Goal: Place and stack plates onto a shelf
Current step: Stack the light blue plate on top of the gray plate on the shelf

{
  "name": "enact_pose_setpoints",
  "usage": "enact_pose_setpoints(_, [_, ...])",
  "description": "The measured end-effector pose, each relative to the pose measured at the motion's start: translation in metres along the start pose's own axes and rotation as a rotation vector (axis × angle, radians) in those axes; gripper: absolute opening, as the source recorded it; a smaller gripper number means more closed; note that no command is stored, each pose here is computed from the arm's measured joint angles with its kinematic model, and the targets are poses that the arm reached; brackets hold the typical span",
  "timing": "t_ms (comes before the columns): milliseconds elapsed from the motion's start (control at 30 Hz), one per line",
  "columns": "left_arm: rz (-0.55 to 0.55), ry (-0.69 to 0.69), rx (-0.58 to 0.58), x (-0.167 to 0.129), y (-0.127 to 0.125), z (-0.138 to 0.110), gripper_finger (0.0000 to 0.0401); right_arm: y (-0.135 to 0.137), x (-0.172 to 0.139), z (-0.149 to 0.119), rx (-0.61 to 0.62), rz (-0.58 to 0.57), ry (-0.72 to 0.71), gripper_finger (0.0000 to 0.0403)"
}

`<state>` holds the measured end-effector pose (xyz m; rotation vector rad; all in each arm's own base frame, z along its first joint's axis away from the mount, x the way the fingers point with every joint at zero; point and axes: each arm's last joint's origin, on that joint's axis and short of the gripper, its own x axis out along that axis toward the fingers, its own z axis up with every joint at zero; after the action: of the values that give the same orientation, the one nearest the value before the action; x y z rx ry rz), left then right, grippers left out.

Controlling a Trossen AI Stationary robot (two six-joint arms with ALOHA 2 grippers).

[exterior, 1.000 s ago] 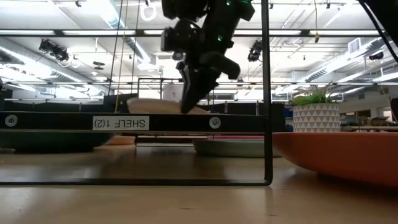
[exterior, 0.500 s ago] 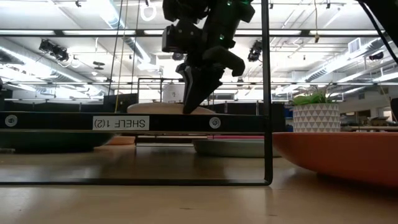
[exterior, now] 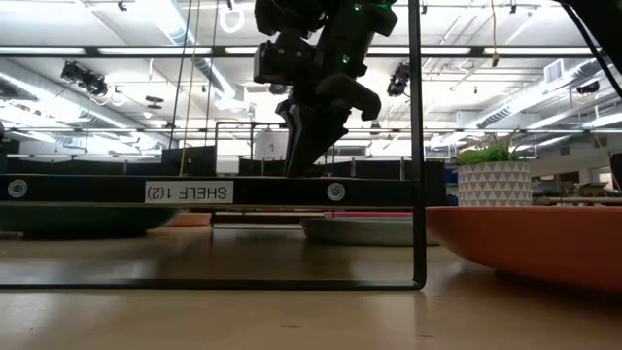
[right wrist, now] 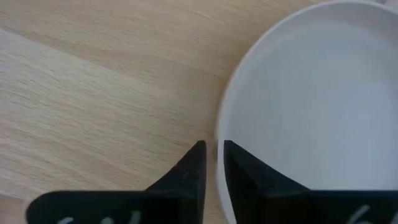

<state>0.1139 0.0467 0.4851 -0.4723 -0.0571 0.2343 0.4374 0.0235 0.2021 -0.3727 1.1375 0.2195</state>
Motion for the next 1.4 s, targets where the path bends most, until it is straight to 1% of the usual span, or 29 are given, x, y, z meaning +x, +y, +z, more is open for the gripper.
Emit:
enact_pose_setpoints(133, [0.005,0.009,-0.002,0.000,0.000,-0.001,0.0156,-0.001,-0.005,0.001,0.048,-0.015,0.012,0.0082])
enact_pose_setpoints(300, [0.013,0.025,-0.006,0.000,0.001,-0.002,0.0156,-0.006,-0.026,0.011,0.077,-0.023,-0.002,0.0087])
enact_pose_setpoints(367, [0.019,0.037,-0.009,0.000,0.002,-0.004,0.0156,-0.007,-0.035,0.014,0.099,-0.019,0.016,0.0087])
enact_pose_setpoints(467, [0.029,0.057,-0.013,0.000,0.003,-0.006,0.0156,-0.009,-0.047,0.014,0.164,-0.031,0.061,0.0087])
enact_pose_setpoints(567, [0.032,0.063,-0.015,0.000,0.003,-0.006,0.0156,-0.008,-0.057,0.010,0.250,-0.016,0.138,0.0087])
enact_pose_setpoints(700, [0.033,0.065,-0.016,0.000,0.003,-0.006,0.0156,-0.005,-0.062,0.002,0.347,-0.005,0.237,0.0086])
enact_pose_setpoints(867, [0.043,0.059,-0.016,0.000,0.003,-0.006,0.0156,0.002,-0.073,-0.004,0.406,-0.001,0.304,0.0086])
enact_pose_setpoints(1033, [0.043,0.059,-0.012,0.000,0.003,-0.006,0.0156,0.008,-0.094,-0.003,0.437,-0.024,0.265,0.0086])
enact_pose_setpoints(1133, [0.043,0.059,0.001,0.000,0.003,-0.006,0.0156,0.012,-0.099,-0.006,0.446,-0.043,0.249,0.0086])
enact_pose_setpoints(1300, [0.042,0.059,0.000,0.000,0.003,-0.006,0.0156,0.020,-0.097,-0.022,0.489,-0.055,0.272,0.0086])
enact_pose_setpoints(1400, [0.042,0.059,0.000,0.000,0.003,-0.006,0.0156,0.025,-0.094,-0.036,0.544,-0.041,0.262,0.0086])
